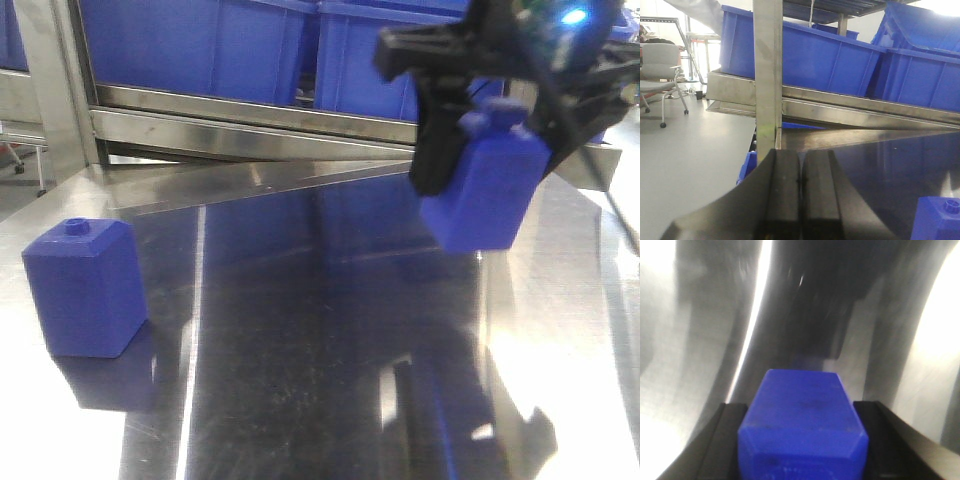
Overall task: Pick and sort blue part to right shelf
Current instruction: 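Lift the blue bottle with the right gripper up off the table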
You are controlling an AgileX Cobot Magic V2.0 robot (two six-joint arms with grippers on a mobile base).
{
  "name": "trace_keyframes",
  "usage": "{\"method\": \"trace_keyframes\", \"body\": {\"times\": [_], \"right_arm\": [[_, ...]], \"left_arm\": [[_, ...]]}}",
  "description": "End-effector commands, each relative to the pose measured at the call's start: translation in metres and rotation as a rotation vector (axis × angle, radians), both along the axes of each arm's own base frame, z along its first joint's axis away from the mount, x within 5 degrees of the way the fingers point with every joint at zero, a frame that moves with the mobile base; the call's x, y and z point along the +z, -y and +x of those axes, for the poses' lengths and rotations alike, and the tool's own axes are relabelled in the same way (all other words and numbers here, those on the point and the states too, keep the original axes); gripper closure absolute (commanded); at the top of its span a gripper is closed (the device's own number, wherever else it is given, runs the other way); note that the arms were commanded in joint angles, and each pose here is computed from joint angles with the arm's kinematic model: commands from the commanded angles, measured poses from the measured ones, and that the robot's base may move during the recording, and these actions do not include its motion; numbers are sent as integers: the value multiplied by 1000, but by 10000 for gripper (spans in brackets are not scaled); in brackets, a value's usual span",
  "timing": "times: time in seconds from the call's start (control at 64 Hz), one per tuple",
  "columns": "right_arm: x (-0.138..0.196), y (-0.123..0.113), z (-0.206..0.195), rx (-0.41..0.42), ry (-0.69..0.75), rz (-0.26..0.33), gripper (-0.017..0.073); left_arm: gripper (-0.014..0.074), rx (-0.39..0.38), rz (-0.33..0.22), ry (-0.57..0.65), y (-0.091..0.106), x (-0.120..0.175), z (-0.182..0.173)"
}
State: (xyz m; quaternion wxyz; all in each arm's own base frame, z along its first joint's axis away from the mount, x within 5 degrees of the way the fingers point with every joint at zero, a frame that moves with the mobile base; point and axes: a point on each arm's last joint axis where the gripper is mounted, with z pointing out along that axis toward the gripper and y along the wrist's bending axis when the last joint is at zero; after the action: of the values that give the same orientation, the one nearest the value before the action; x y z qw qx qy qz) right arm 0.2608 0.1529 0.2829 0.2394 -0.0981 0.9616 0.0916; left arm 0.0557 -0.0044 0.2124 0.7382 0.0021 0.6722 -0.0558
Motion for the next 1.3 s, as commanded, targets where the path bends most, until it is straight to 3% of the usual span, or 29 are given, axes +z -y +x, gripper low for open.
{"method": "trace_keyframes", "body": {"times": [0.0,0.234,0.531,0.703,0.953,1.281], "right_arm": [[26,20,-5,19,189,63,157],[23,67,-23,-42,432,127,157],[22,125,-66,-222,734,124,157],[24,138,-96,-257,859,109,157],[29,144,-148,-203,1034,41,157],[41,148,-191,-216,1176,64,157]], "left_arm": [[470,0,-13,76,0,0,-1],[470,0,-13,76,0,0,-1],[470,0,-13,76,0,0,-1],[470,0,-13,76,0,0,-1],[470,0,-13,76,0,0,-1],[470,0,-13,76,0,0,-1]]}}
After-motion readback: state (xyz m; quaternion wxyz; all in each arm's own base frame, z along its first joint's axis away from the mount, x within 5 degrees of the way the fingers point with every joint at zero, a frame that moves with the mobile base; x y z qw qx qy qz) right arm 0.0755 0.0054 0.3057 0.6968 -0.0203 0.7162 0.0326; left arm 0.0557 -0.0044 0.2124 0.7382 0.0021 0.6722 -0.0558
